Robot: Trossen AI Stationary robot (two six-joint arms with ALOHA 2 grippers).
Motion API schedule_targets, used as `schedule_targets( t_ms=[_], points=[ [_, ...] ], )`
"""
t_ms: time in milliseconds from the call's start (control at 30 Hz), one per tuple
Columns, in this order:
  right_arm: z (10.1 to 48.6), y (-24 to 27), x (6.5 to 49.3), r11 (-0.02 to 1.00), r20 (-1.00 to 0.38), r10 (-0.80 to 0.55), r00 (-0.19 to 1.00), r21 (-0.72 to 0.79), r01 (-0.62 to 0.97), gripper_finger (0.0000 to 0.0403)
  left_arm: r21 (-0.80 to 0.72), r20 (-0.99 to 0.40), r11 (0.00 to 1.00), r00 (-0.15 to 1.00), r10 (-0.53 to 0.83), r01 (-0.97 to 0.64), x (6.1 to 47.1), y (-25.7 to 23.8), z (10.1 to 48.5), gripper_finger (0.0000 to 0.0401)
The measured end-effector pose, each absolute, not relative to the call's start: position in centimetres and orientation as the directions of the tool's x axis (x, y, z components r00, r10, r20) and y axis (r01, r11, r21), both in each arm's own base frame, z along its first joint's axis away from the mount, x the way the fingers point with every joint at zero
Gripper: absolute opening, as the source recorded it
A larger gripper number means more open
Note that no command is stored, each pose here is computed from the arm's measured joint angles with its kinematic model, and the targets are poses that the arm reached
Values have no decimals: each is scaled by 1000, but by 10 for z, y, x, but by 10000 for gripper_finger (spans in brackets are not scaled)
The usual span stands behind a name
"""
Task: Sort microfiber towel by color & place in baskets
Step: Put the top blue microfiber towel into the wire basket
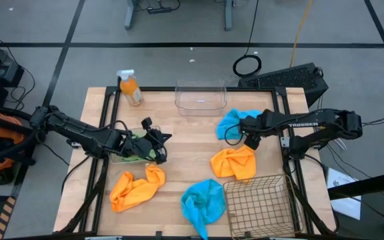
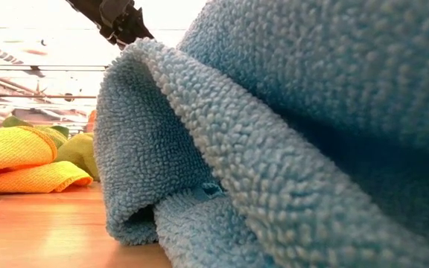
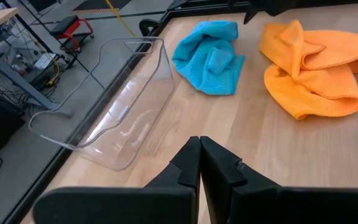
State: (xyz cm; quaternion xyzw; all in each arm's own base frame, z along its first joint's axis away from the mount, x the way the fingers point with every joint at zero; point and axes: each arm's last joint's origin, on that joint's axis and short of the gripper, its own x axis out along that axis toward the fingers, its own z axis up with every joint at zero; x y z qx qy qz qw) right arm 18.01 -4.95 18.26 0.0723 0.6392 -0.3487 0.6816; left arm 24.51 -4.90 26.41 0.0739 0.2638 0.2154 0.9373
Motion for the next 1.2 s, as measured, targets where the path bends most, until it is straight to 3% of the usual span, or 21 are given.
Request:
schedule_targets(
  t_ms=[400,667,1200],
  points=[
    [175,-52,194,729,-902,-432,-15,-359,583,156,249,-459,896,771,443,-367,245,-49,265,13],
    [169,-54,201,752,-898,-439,-4,-370,546,12,251,-458,896,771,442,-366,245,-49,265,13],
    [229,-53,232,789,-859,-398,321,-142,598,2,253,-458,896,771,442,-364,246,-49,265,13]
  ],
)
